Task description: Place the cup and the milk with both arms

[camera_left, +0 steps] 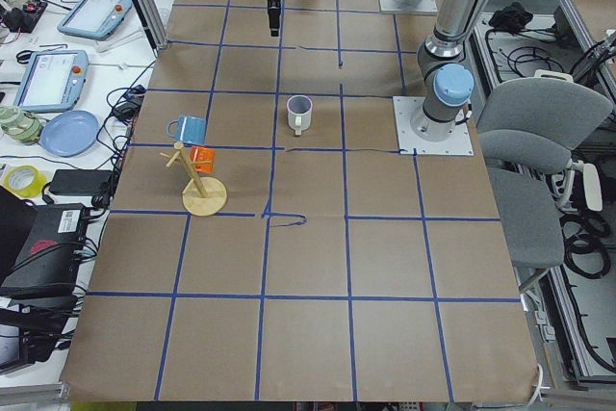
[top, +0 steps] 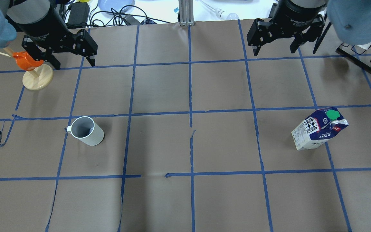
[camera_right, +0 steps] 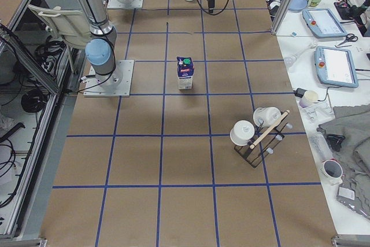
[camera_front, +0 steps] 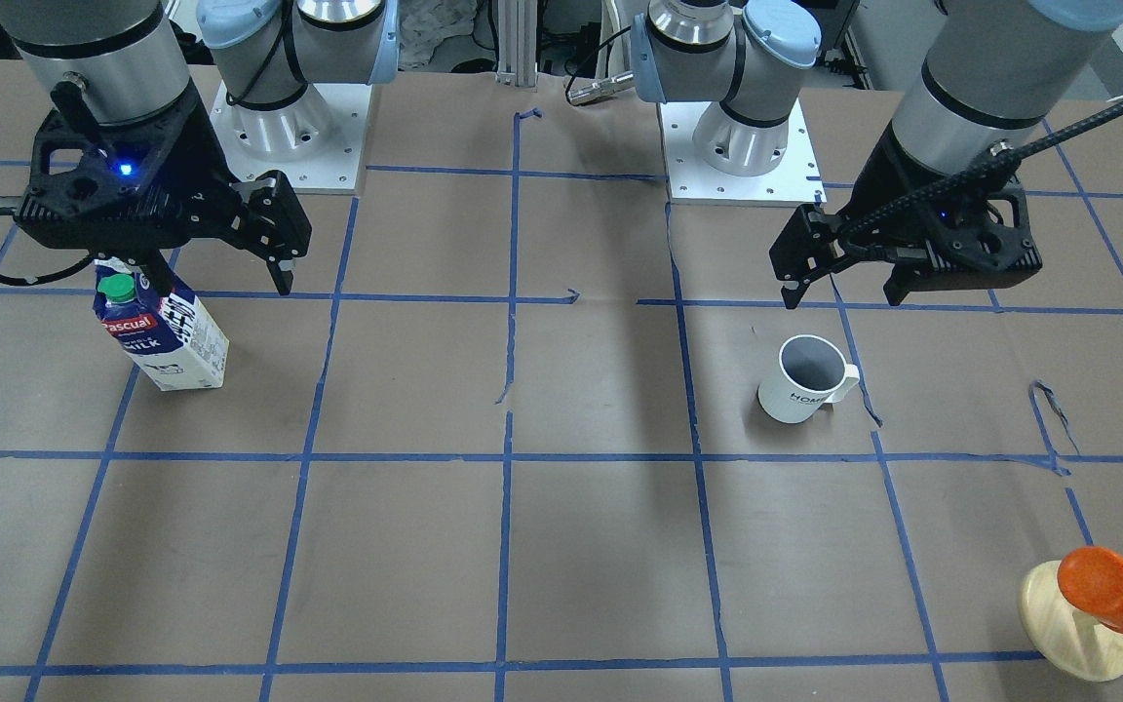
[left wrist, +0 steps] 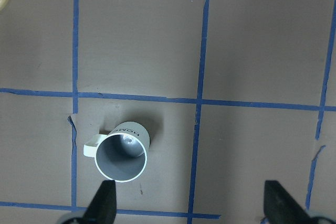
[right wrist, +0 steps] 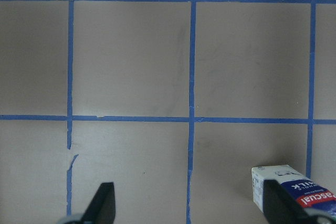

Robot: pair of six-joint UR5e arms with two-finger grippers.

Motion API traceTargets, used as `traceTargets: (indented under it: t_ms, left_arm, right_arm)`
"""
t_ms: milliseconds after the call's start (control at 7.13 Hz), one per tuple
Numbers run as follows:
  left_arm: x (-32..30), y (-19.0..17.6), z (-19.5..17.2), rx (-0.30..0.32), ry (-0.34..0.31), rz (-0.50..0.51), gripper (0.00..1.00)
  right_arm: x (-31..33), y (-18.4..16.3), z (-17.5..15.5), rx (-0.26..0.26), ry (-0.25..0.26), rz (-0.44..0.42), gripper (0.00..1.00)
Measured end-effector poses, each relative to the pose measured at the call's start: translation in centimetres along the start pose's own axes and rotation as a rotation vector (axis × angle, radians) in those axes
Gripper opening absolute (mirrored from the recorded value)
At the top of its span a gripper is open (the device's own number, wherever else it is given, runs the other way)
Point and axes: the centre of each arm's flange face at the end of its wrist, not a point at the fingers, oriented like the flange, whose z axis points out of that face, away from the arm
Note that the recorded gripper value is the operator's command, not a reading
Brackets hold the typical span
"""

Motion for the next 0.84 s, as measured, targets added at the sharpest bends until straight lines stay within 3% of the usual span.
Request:
traceTargets:
  t_ms: [841]
  left_arm:
    - [0.05,0.21,0.64,-0.005,0.004,-0.001,1.0]
  right_arm:
    - [0.0,0.0,-0.1,0.003,0.0,0.003,1.0]
